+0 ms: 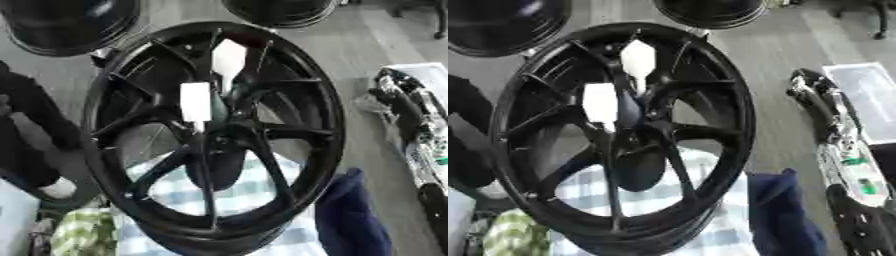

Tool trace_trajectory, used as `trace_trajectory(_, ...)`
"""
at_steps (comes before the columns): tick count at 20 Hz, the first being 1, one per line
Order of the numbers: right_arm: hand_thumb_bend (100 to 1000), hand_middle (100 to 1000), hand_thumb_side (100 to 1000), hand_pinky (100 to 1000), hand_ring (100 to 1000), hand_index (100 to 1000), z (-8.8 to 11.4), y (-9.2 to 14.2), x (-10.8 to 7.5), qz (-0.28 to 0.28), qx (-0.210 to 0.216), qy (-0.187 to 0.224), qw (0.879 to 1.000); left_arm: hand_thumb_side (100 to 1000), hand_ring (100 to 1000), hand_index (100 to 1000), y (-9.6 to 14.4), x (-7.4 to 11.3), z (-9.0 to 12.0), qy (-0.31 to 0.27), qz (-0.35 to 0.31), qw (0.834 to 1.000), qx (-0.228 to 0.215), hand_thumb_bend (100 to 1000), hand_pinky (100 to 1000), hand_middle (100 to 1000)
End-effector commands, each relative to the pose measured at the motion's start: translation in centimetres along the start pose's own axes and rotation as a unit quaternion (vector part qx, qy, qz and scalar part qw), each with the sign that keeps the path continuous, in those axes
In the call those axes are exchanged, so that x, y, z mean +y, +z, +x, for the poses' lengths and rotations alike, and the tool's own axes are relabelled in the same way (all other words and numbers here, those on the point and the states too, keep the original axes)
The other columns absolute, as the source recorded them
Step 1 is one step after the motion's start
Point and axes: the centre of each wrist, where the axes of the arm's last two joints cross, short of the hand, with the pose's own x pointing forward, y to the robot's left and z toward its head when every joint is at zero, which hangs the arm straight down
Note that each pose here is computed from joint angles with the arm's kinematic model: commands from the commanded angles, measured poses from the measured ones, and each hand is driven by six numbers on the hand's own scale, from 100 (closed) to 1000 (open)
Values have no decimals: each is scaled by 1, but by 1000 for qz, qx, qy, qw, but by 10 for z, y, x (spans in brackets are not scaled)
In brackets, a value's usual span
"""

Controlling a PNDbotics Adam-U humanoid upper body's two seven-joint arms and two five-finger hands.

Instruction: Pull the pin out of the wheel hub.

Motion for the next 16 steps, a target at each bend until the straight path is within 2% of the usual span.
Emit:
trace_trajectory(1, 132, 735, 462, 896, 717, 830, 10, -3, -5, -2, -15, 8, 1000, 639, 662, 648, -3, 2, 7, -3, -1, 1000, -13, 236, 748, 628)
trace_trajectory(6, 132, 735, 462, 896, 716, 830, 10, -3, -6, -2, -15, 9, 1000, 634, 665, 650, -7, 4, 11, -9, -2, 1000, -16, 234, 748, 643)
trace_trajectory(9, 132, 735, 461, 895, 716, 830, 10, -3, -6, -2, -13, 11, 1000, 624, 673, 666, -20, 4, 23, -26, -19, 999, -29, 220, 750, 682)
trace_trajectory(13, 133, 734, 460, 895, 716, 830, 9, -2, -7, -2, -9, 14, 1000, 596, 675, 685, -48, -7, 60, -55, -72, 993, -80, 200, 750, 684)
trace_trajectory(16, 132, 734, 459, 895, 716, 829, 9, -2, -6, 0, -8, 14, 1000, 576, 678, 694, -64, -22, 92, -89, -128, 981, -114, 191, 751, 687)
